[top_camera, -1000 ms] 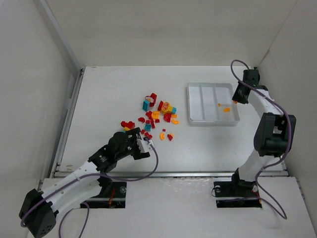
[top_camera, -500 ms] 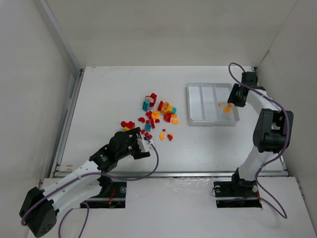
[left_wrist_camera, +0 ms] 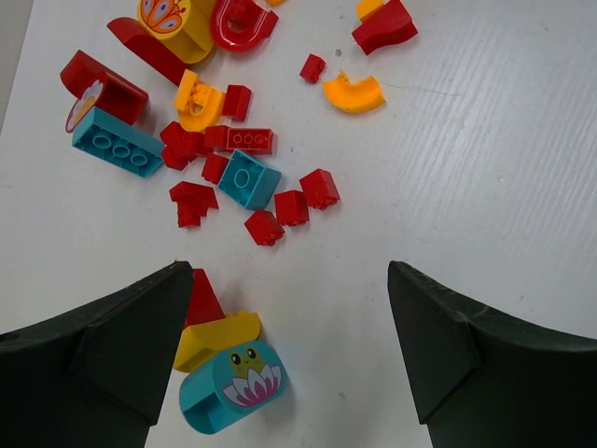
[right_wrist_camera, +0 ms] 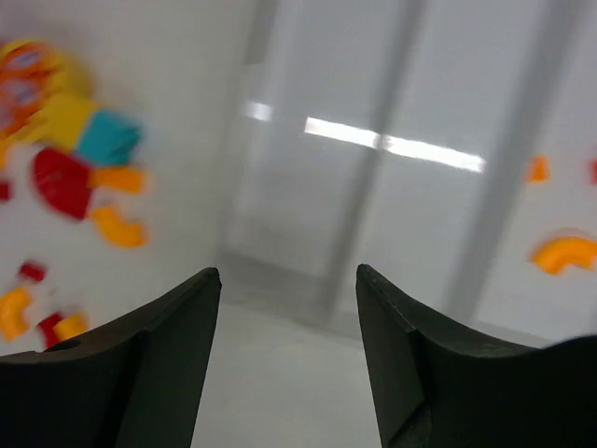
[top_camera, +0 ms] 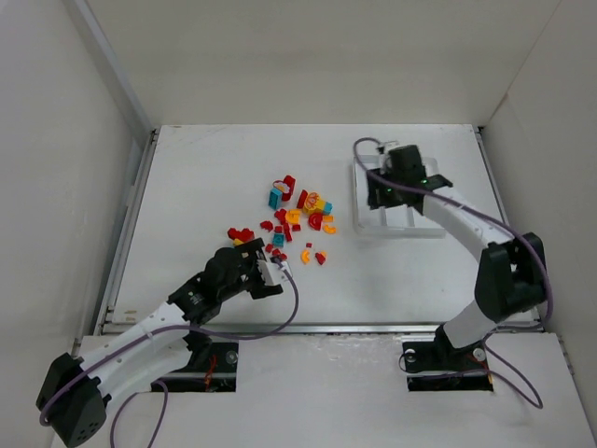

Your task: Sort the legos into containers by color

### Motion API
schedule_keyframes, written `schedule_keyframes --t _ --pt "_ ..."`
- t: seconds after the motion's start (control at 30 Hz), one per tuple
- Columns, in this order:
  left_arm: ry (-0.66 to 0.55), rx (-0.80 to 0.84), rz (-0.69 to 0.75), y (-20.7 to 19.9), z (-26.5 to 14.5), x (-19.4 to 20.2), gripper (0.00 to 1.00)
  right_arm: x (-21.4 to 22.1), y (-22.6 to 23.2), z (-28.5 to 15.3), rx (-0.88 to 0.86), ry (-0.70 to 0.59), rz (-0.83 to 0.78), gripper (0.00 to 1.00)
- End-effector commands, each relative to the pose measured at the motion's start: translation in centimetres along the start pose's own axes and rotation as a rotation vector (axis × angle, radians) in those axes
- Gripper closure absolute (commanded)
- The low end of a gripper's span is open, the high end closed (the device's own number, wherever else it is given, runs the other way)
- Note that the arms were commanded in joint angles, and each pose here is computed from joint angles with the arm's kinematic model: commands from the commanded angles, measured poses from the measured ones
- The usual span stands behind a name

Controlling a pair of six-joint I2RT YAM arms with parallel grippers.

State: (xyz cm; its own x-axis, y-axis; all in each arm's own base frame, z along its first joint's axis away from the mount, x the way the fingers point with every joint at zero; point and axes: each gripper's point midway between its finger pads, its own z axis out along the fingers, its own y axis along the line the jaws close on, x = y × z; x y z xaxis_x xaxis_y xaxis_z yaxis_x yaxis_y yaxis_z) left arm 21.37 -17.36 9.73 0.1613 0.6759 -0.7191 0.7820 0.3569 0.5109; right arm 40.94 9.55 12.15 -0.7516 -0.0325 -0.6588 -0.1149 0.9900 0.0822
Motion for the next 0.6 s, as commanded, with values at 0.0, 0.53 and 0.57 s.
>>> schedule_keyframes --t 0.0,0.53,0.57 --pt "-0.041 -0.050 -0.008 1.1 -0.3 -1.2 0.17 2.3 10.3 -3.0 -0.222 -0.047 -0.302 0.34" --pt "-0.046 -0.055 -0.022 0.9 -0.6 -1.2 0.17 11.5 22.6 -2.3 -0.370 0.078 -0.316 0.55" --pt "-0.046 -0.055 -0.022 0.9 -0.6 -1.2 0.17 10.9 22.6 -2.2 -0.351 0.061 -0.303 0.55"
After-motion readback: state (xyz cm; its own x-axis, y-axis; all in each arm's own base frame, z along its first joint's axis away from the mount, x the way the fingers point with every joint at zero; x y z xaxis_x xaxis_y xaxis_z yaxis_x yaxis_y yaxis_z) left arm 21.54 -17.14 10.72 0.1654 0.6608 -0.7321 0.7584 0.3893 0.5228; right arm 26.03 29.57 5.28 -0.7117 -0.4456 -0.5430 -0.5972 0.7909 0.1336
